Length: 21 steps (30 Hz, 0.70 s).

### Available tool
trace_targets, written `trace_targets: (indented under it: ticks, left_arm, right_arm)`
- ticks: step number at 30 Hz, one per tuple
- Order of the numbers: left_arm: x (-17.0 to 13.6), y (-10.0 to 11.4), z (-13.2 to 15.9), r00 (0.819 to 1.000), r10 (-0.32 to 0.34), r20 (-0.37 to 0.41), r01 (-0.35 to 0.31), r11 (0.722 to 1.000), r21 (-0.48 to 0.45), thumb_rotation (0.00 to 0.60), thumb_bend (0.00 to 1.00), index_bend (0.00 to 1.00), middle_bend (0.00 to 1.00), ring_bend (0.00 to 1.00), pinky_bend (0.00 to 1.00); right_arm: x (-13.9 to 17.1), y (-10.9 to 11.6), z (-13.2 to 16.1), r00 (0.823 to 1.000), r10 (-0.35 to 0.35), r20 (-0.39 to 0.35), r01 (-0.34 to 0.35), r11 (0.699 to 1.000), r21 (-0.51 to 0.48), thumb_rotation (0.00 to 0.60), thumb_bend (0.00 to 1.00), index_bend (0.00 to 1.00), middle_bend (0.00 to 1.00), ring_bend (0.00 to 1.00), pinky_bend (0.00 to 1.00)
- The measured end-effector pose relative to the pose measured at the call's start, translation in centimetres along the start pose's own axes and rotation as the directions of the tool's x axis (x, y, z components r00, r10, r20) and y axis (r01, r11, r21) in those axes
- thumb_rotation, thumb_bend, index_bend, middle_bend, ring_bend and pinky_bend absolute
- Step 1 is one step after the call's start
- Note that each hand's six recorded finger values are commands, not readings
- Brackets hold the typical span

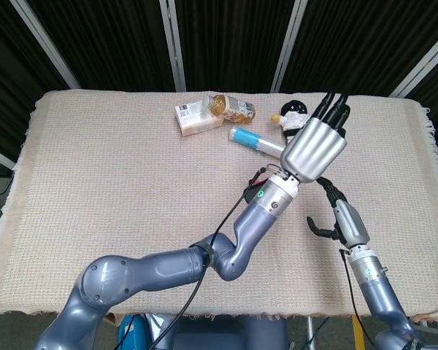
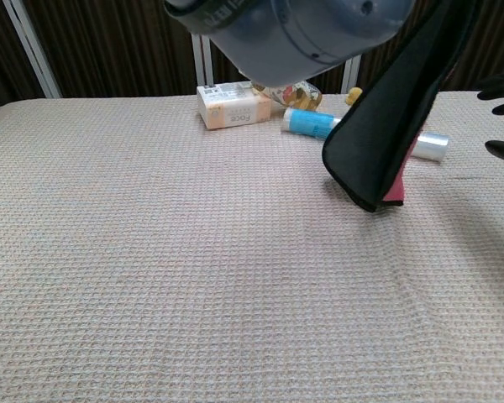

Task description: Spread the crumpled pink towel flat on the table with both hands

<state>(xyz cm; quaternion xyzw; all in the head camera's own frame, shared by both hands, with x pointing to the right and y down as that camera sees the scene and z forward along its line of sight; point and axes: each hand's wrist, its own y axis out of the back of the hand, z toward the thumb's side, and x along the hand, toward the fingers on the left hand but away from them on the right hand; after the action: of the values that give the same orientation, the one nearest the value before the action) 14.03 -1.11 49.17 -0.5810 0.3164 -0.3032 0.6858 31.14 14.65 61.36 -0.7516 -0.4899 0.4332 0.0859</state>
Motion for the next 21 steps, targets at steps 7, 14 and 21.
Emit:
trace_targets:
  ticks: [7,14,21]
  left_arm:
    - [0.5,-0.1,0.8,1.0,0.007,-0.02,-0.007,1.0,-0.016,0.6,0.48,0.68,0.18,0.0,0.0]
    - [0.7,-0.3,-0.2,0.999,0.016,-0.048,-0.017,1.0,-0.015,0.6,0.48,0.68,0.18,0.0,0.0]
    - [0.4,-0.5,-0.5,0.999,0.013,-0.053,-0.015,1.0,-0.027,0.6,0.48,0.68,0.17,0.0,0.0]
  right_arm:
    - [0.0,-0.6,-0.2,1.0,0.016,0.01,-0.017,1.0,0.01,0.6,0.41,0.0,0.0,0.0,0.0]
    - [0.2,-1.7,0.1,0.999,0.032,0.007,-0.032,0.999,0.013,0.6,0.41,0.0,0.0,0.0,0.0]
    - [0.4,-2.7,0.4,0.999,0.042,0.004,-0.042,0.999,0.018,0.6,0.41,0.0,0.0,0.0,0.0]
